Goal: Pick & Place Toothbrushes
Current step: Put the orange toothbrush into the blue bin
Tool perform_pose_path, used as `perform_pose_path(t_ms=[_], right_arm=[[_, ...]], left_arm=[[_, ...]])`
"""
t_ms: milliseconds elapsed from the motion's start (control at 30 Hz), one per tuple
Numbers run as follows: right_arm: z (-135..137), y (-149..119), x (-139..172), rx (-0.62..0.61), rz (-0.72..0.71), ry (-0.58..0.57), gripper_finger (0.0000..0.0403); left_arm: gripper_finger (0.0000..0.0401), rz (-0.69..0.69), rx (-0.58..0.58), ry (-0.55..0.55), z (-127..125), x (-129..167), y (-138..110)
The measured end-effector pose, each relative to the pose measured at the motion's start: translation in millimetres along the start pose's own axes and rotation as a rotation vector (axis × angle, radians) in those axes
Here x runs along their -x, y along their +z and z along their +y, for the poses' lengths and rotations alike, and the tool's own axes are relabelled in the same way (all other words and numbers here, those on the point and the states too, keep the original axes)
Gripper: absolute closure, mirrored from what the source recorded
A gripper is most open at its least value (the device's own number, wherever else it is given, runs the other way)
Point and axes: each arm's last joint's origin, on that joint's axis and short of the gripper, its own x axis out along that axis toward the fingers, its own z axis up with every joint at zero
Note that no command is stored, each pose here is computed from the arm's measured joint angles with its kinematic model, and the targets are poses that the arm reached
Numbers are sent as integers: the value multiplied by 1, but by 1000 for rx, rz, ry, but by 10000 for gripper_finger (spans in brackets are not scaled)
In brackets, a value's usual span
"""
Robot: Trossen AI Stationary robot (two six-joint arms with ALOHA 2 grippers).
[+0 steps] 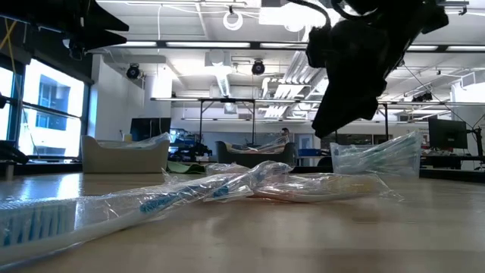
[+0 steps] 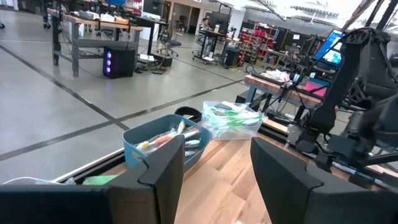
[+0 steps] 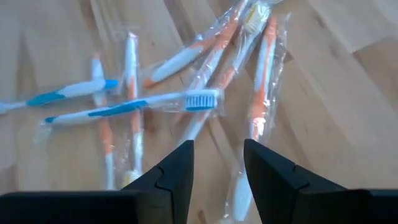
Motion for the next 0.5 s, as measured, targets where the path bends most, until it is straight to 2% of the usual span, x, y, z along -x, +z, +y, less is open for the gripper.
perform_pose_path(t_ms=[167, 500], right_arm=[[1, -5, -7, 34, -23, -69, 269], [-7, -22, -47, 51, 71, -151, 269]], left_arm=[[222, 0, 0, 0, 0, 0, 0], [222, 2, -1, 0, 0, 0, 0]])
